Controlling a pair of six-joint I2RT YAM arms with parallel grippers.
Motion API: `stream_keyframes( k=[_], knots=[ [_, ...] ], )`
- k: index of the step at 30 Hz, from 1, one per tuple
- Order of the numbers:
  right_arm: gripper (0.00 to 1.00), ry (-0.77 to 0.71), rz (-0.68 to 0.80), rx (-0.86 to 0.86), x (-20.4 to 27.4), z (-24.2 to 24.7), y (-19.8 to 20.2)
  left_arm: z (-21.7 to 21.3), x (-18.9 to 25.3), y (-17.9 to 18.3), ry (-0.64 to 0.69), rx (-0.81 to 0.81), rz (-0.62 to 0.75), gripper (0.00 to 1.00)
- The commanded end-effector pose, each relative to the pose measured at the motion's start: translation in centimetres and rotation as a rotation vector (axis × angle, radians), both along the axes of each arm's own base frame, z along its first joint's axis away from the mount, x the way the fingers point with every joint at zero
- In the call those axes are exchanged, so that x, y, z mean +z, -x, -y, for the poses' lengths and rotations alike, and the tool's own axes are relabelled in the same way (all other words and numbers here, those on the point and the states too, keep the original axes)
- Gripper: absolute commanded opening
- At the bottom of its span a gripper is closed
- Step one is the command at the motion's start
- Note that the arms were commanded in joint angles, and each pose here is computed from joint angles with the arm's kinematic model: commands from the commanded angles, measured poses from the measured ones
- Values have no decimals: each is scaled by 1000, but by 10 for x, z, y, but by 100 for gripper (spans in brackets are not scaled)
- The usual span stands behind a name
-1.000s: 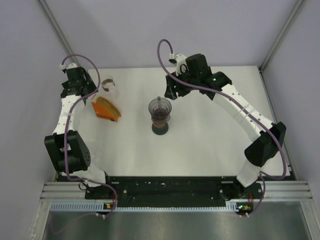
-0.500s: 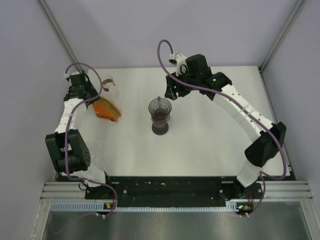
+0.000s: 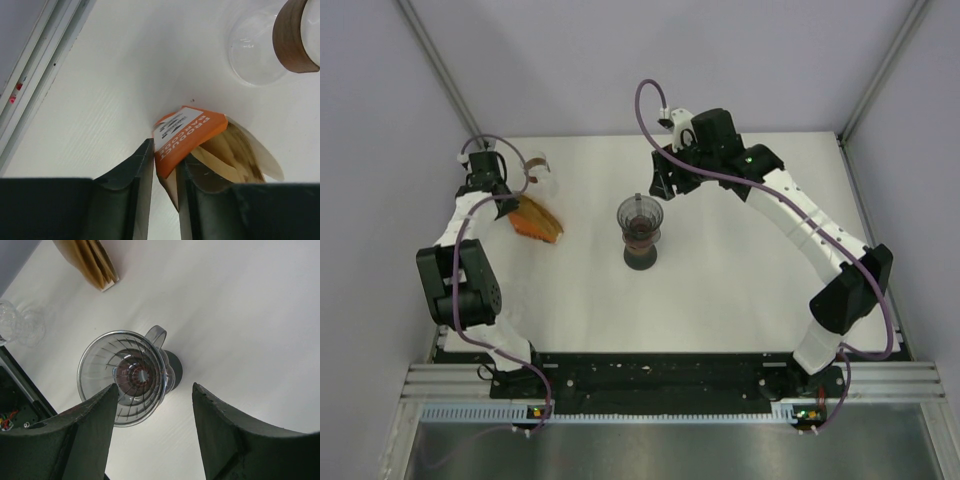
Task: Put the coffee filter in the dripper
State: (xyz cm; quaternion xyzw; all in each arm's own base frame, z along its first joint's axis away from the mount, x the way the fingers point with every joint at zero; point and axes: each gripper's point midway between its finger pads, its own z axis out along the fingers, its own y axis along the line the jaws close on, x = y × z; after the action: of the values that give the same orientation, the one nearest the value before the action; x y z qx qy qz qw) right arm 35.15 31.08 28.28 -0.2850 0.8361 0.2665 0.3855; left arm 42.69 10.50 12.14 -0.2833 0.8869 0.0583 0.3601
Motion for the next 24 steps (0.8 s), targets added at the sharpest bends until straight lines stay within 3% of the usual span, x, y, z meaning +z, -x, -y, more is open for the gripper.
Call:
stream_keyframes(
  k=[1,2,3,9,14,20,24],
  knots=[
    [61,-53,84,15,34,-1,10,-5,26,-11,-7,16,71,13],
    [61,-56,84,13,35,0,11,-4,30,-10,-3,16,77,3],
    [61,-56,88,13,36,0,11,-5,34,-8,-1,13,86,0],
    [61,-60,136,-9,53,3,10,5,91,7,-36,-85,176,0],
    [60,-36,294,-4,91,-8,17,35,135,36,20,-200,266,0],
    [59,-17,570,297,122,-86,91,60,142,76,114,-241,217,0],
    [48,-231,596,497,141,-142,142,68,152,97,122,-271,207,0]
  ],
)
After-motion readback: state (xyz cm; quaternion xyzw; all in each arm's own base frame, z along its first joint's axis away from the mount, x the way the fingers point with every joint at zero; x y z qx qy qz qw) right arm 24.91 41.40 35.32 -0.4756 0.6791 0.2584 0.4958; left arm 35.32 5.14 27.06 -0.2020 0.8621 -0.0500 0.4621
